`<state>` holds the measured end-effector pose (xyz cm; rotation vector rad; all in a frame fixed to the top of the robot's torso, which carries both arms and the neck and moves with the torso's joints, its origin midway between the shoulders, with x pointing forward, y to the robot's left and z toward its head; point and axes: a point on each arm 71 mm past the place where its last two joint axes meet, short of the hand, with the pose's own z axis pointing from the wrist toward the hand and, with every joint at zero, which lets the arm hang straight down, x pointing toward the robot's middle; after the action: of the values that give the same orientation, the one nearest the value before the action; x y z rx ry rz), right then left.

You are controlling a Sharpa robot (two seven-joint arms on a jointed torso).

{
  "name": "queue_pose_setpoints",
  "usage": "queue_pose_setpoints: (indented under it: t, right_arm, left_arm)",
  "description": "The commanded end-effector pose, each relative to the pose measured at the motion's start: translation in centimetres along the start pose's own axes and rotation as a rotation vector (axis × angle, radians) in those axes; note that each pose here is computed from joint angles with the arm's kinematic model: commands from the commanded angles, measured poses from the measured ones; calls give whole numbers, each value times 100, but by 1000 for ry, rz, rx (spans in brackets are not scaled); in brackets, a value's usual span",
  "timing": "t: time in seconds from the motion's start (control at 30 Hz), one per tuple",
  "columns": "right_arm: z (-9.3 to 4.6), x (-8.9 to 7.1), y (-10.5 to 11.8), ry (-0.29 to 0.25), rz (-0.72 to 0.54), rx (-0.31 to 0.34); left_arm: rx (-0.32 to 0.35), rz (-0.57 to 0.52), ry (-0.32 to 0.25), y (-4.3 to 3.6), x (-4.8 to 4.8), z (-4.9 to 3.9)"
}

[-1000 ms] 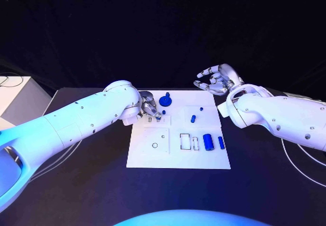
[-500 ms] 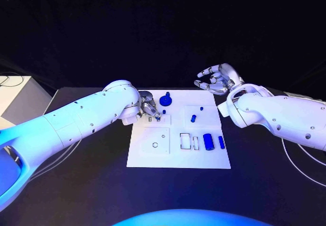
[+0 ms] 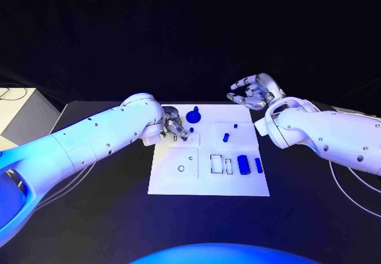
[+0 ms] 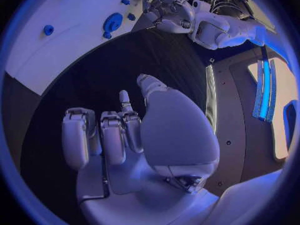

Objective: Assemble the parts on the task board

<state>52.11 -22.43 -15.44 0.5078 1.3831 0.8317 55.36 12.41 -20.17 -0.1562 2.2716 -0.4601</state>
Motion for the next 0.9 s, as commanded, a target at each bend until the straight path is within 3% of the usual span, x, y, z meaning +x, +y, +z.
queue_pose_setpoints:
  t: [0.03,0.9]
  right_arm:
    - [-2,11,10,10,-2,-10]
    - [-9,11,13,11,-1,-11]
  left_arm:
    - [-1,13,14,-3,19,8]
    - [-10,22,13,-12,52,42]
